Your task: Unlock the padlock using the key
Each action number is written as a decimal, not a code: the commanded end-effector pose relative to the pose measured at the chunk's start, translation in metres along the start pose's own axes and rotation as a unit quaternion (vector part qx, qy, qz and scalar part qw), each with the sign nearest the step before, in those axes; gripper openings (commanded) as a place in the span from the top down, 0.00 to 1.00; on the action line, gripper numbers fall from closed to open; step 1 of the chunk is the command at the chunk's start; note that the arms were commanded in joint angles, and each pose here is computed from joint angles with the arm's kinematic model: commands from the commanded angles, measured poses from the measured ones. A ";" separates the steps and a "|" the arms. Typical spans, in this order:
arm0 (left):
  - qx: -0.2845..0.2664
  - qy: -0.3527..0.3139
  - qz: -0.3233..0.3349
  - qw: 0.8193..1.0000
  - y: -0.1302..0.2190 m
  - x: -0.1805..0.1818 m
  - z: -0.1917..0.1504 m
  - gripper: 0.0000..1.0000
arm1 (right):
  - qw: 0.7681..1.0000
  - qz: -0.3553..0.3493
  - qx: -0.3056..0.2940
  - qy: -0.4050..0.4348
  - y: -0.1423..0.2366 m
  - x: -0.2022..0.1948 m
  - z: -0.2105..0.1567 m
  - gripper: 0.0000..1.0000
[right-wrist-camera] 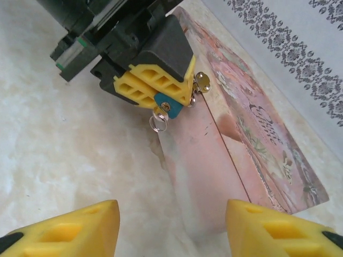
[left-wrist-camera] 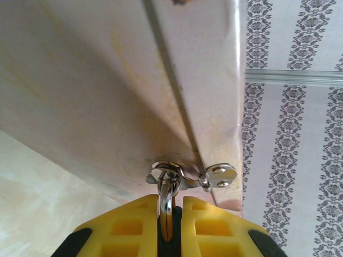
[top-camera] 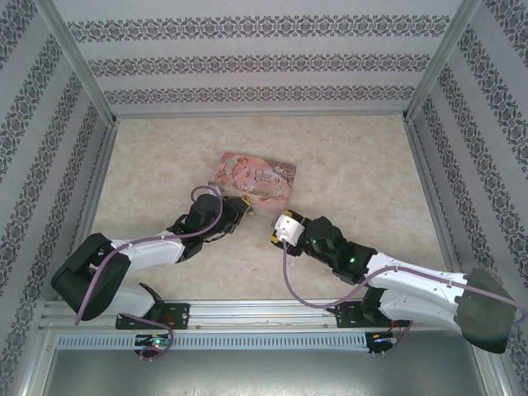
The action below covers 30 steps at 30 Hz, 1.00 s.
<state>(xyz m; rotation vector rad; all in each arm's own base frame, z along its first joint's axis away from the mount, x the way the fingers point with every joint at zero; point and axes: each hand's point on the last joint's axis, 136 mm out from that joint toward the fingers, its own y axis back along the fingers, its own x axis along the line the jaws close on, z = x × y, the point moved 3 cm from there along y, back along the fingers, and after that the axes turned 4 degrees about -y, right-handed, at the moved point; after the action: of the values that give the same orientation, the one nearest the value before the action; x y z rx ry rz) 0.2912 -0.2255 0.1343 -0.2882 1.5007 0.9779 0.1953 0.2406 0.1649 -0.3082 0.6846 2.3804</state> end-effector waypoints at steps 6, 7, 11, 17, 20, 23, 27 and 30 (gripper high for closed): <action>0.006 0.018 -0.045 0.999 0.005 -0.031 -0.001 1.00 | 0.989 -0.011 0.009 0.145 -0.007 -0.003 0.007 0.22; 0.007 0.021 -0.047 0.999 0.006 -0.031 -0.002 1.00 | 0.988 -0.008 0.011 0.152 -0.009 -0.002 0.007 0.21; 0.013 0.035 -0.042 0.998 0.007 -0.028 -0.004 1.00 | 0.987 0.007 0.011 0.162 -0.017 0.002 0.008 0.19; 0.020 0.064 -0.040 0.997 0.008 -0.028 -0.006 1.00 | 0.987 0.028 0.006 0.159 -0.031 0.006 0.015 0.25; 0.025 0.075 -0.043 0.996 0.009 -0.031 -0.007 1.00 | 0.988 0.038 -0.003 0.151 -0.038 0.008 0.020 0.31; 0.032 0.078 -0.047 0.995 0.010 -0.035 -0.008 1.00 | 0.989 0.040 -0.009 0.145 -0.045 0.007 0.026 0.37; 0.041 0.095 -0.058 0.993 0.009 -0.039 -0.010 1.00 | 0.989 0.041 -0.015 0.142 -0.051 0.007 0.030 0.43; 0.053 0.094 -0.036 0.993 0.008 -0.037 -0.013 1.00 | 0.989 0.039 -0.013 0.144 -0.055 0.006 0.030 0.47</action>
<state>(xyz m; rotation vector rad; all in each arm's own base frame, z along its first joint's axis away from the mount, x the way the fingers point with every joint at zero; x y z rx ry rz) 0.2825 -0.2312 0.1389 -0.3321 1.6949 0.9180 0.2189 0.2879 0.1520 -0.6464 0.8803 2.4316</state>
